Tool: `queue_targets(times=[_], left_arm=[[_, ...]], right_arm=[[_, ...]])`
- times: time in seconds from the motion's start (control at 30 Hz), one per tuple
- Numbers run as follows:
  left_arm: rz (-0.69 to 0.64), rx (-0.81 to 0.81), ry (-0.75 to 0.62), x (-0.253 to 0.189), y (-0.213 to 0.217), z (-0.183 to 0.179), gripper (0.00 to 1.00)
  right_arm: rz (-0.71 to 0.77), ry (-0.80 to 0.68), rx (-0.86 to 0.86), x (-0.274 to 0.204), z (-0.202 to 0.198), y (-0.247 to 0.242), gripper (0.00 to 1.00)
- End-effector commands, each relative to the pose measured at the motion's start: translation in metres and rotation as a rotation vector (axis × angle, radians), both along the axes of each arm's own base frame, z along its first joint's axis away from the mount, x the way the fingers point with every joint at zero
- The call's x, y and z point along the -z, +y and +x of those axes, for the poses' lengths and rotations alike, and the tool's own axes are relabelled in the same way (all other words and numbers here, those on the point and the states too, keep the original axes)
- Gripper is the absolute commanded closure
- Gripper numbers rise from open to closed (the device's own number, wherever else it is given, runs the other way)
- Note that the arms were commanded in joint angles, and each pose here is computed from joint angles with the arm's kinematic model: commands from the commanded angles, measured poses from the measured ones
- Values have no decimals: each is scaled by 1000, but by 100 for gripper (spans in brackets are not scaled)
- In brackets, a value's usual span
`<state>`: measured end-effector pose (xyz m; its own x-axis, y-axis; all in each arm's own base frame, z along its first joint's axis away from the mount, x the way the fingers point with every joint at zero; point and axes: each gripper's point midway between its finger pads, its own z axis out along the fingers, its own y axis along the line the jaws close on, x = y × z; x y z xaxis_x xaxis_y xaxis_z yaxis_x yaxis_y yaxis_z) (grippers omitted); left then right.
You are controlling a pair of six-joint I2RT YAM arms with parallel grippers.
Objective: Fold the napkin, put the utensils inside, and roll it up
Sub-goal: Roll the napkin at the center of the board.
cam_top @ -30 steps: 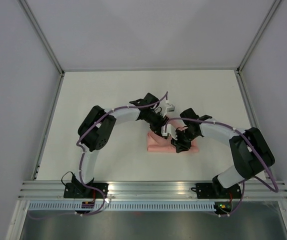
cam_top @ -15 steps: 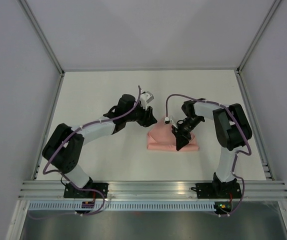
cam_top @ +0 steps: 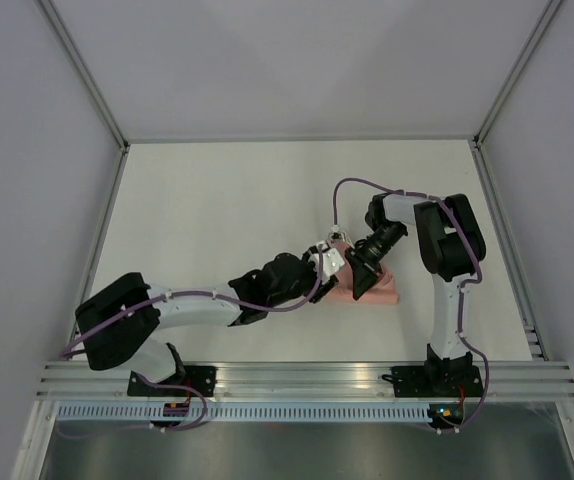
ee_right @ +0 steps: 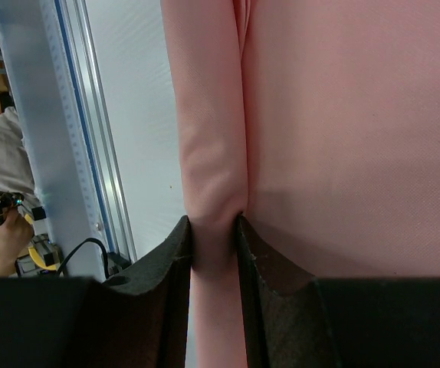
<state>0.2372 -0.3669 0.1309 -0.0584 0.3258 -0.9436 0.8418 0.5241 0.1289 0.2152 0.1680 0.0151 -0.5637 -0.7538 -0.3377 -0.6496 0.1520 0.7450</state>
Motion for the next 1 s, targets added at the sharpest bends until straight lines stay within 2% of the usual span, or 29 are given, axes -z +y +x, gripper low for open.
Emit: queue_targets(times=[0.0, 0.13, 0.27, 0.67, 0.97], left_arm=[[106, 21, -153, -1, -13, 2, 43], [206, 104, -145, 29, -30, -12, 43], [252, 162, -148, 42, -42, -18, 42], [294, 260, -99, 71, -64, -27, 43], [328, 263, -77, 90, -67, -23, 43]], right_arm=[[-41, -133, -84, 38, 22, -12, 86], [-47, -132, -74, 39, 25, -12, 86], [-49, -127, -69, 40, 26, -13, 86], [-54, -114, -62, 43, 30, -14, 87], [-58, -113, -57, 44, 31, -15, 87]])
